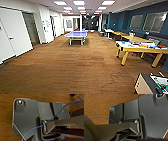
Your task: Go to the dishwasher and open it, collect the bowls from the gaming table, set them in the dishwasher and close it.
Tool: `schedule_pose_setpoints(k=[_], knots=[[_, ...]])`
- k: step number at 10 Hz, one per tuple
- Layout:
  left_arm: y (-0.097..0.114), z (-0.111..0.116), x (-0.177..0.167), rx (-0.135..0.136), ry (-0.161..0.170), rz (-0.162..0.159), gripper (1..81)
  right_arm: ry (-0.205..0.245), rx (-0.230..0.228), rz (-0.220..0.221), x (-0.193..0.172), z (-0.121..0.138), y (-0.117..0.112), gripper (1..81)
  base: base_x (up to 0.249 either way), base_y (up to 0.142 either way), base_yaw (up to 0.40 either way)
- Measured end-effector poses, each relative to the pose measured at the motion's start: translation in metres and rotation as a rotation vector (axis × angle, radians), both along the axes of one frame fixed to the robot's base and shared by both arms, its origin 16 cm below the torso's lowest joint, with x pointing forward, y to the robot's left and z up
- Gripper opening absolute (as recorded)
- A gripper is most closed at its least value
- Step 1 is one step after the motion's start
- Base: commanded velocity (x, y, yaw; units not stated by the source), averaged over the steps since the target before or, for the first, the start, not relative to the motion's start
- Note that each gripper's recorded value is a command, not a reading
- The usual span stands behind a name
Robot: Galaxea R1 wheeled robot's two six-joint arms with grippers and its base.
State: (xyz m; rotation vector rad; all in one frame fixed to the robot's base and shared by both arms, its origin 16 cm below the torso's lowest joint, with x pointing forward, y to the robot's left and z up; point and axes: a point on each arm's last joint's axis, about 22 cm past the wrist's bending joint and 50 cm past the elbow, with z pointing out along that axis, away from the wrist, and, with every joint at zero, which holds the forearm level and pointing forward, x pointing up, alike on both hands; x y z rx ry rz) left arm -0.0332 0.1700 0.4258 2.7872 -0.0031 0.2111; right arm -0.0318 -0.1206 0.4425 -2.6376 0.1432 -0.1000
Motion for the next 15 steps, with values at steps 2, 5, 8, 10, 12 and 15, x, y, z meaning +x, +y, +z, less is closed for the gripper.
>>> schedule_pose_setpoints(k=[2, 5, 8, 10, 12, 15], knots=[[-0.001, 0.000, -0.001, -0.001, -0.003, 0.001, 81.1, 0.003, -0.032, 0.004, -0.005, -0.006, -0.013, 81.1, 0.197, 0.000, 0.000], [-0.006, 0.001, -0.002, -0.007, 0.001, 0.001, 81.1, 0.001, -0.037, 0.007, -0.004, -0.007, -0.014, 81.1, 0.197, 0.000, 0.000], [-0.003, 0.000, -0.003, -0.004, 0.002, 0.001, 81.1, 0.001, -0.029, 0.007, -0.004, -0.006, -0.007, 81.1, 0.198, 0.000, 0.000], [-0.001, 0.000, -0.003, -0.001, 0.002, 0.001, 81.1, -0.004, -0.032, 0.004, -0.003, -0.006, -0.007, 81.1, 0.197, 0.000, 0.000], [-0.002, 0.000, -0.003, -0.003, 0.003, 0.001, 81.1, -0.002, -0.032, 0.005, -0.005, -0.006, -0.007, 81.1, 0.198, 0.000, 0.000], [0.001, 0.000, -0.002, 0.002, 0.000, 0.001, 81.1, -0.008, -0.023, 0.003, -0.001, -0.005, 0.002, 81.1, 0.197, 0.000, 0.000]])
